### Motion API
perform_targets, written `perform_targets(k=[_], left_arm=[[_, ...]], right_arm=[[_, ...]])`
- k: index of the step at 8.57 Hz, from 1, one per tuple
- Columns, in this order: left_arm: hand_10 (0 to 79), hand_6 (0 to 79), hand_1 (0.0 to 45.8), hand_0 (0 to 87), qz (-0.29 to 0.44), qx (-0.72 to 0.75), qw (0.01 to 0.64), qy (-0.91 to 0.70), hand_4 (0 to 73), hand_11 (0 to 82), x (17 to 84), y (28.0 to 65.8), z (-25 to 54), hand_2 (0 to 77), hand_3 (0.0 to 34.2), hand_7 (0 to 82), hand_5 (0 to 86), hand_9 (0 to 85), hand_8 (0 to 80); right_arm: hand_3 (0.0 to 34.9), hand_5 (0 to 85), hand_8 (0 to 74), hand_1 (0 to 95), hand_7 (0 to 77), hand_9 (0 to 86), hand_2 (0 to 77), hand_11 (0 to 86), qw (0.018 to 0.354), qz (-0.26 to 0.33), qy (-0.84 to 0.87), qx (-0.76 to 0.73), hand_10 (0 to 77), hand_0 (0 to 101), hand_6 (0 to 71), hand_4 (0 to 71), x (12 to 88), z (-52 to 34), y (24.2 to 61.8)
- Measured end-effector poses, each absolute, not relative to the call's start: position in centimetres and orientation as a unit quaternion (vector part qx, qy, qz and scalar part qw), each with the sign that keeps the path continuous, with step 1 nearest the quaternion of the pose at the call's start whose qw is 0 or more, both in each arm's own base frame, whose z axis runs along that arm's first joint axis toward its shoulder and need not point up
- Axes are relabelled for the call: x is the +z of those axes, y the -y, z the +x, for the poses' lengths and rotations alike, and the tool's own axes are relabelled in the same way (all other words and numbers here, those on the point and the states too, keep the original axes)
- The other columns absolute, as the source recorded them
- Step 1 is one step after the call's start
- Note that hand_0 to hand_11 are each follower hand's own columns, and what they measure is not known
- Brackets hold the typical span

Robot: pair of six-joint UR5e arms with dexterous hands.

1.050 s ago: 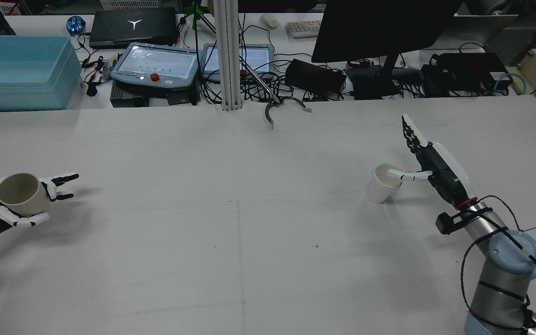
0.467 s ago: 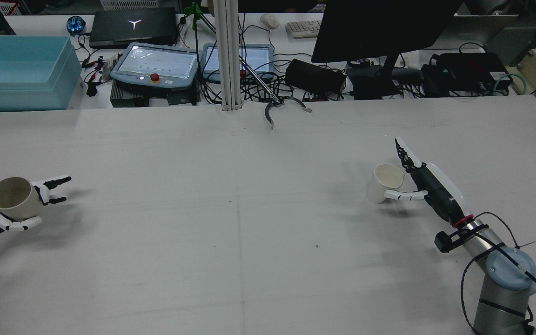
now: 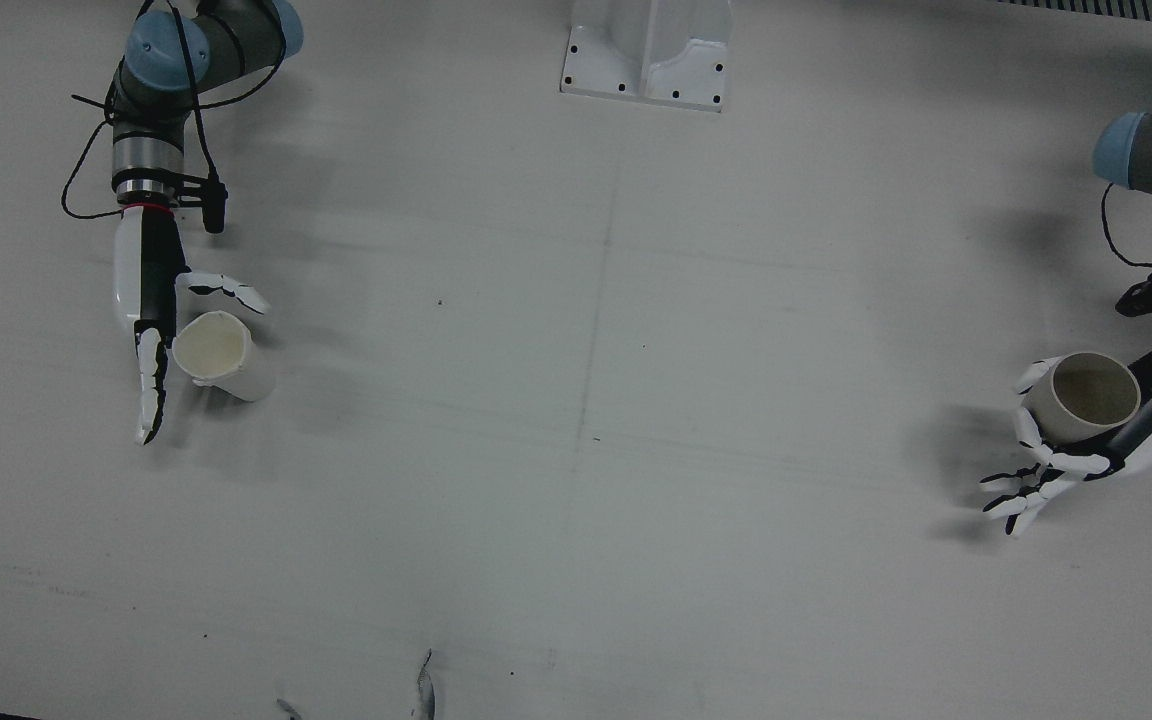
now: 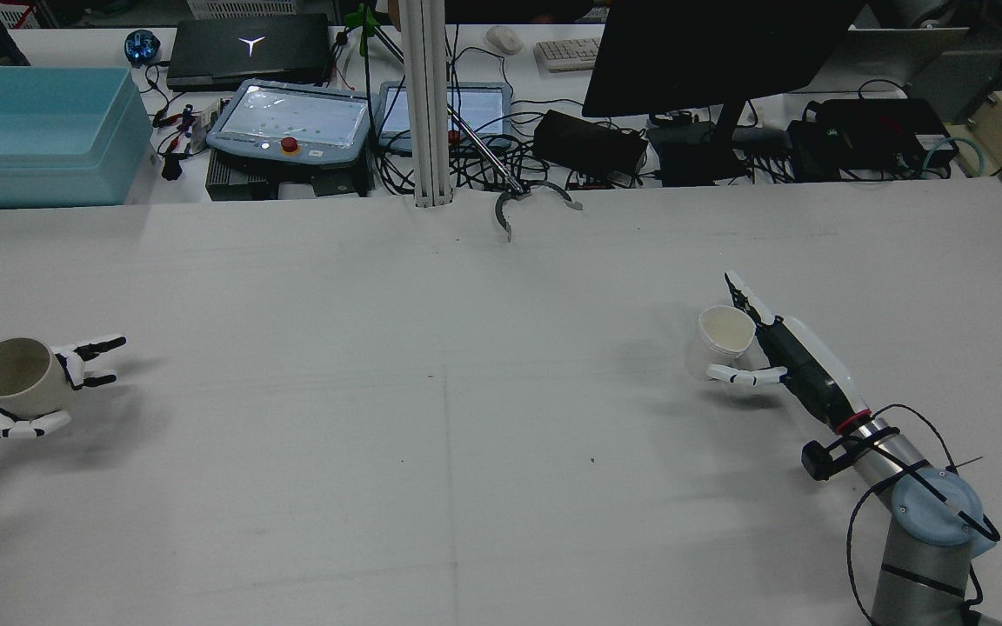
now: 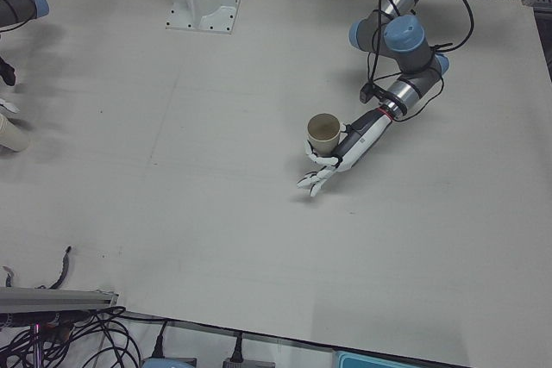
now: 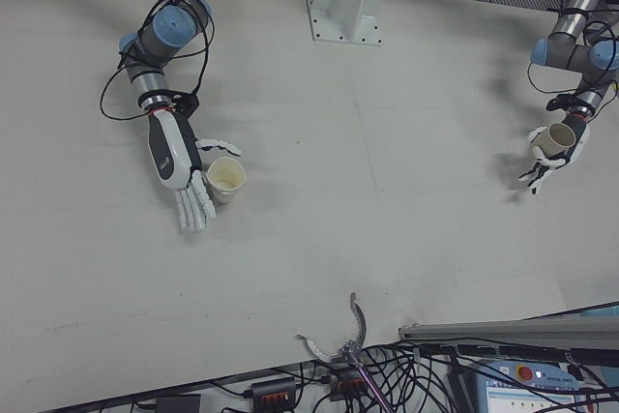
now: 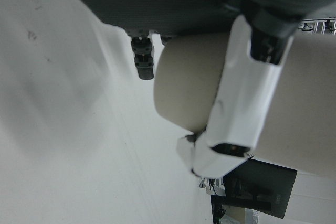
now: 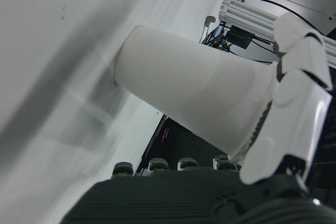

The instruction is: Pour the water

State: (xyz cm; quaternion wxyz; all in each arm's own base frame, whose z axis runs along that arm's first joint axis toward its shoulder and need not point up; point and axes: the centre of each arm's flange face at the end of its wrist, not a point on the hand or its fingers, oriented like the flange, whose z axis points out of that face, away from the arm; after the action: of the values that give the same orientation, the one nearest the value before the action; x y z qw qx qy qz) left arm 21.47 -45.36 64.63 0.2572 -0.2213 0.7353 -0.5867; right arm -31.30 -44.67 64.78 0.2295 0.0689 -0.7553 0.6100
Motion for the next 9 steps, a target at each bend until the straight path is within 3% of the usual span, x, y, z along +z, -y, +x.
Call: perform_targets(k=[3,4,5,6,7,8,9], left_arm=[[10.4,14.2,25.6,80.6,-0.22,-0.589,0.258,-0.733,57.3,19.1,65.1,45.3,21.4,44.2,0.0,9.8,38.2,0.5,2.2],[10.4,14.2,25.6,80.6,-0.22,-0.59,0.259,-0.733,57.8,19.1,65.2,45.2,21.3,44.7,0.0,9.8,37.1,0.5,2.2],[10.4,13.6,25.6,80.5,-0.22,-0.59,0.259,-0.732,57.8,19.1,65.2,45.2,21.3,44.7,0.0,9.8,37.1,0.5,2.2],[10.4,13.6,25.6,80.5,-0.22,-0.591,0.26,-0.731,57.8,19.1,65.4,45.1,21.3,44.7,0.0,9.8,37.1,0.5,2.2],[10.4,13.6,25.6,80.5,-0.219,-0.592,0.26,-0.73,57.8,19.1,65.5,45.1,21.3,44.7,0.0,9.8,37.1,0.5,2.2],[10.4,14.2,25.6,80.2,-0.219,-0.593,0.26,-0.73,57.3,19.1,65.6,45.1,21.2,44.7,0.0,9.8,38.2,0.5,2.2],[10.4,12.0,25.6,80.2,-0.218,-0.592,0.259,-0.731,57.3,19.1,65.6,45.1,21.2,44.7,0.0,9.3,38.2,0.5,2.2]], right_arm=[[10.0,6.0,3.3,20.2,0.5,0.5,22.9,0.5,0.22,0.062,0.763,0.604,0.0,48,3.3,0.0,63.1,-33.6,46.0],[11.2,11.5,8.7,31.6,1.6,0.5,31.1,0.5,0.216,0.06,0.766,0.602,0.0,57,20.2,0.0,62.4,-34.2,46.3],[7.3,13.1,8.7,34.9,14.2,0.5,36.0,0.5,0.214,0.06,0.768,0.601,0.0,64,28.4,0.0,62.1,-34.4,46.5],[2.6,16.4,21.8,32.7,27.8,23.5,44.7,0.5,0.213,0.06,0.768,0.601,0.0,72,35.5,8.7,61.9,-34.6,46.6],[2.6,16.4,21.8,32.7,27.8,23.5,44.7,0.5,0.213,0.06,0.768,0.601,0.0,72,35.5,8.7,61.9,-34.6,46.6],[0.5,15.3,27.3,28.9,44.2,36.0,51.8,0.5,0.211,0.059,0.769,0.6,0.0,79,38.2,35.5,61.7,-34.6,46.7],[0.5,15.3,27.3,28.9,44.2,36.0,51.8,0.5,0.204,0.055,0.773,0.599,0.0,79,38.2,35.5,61.1,-34.5,46.8]])
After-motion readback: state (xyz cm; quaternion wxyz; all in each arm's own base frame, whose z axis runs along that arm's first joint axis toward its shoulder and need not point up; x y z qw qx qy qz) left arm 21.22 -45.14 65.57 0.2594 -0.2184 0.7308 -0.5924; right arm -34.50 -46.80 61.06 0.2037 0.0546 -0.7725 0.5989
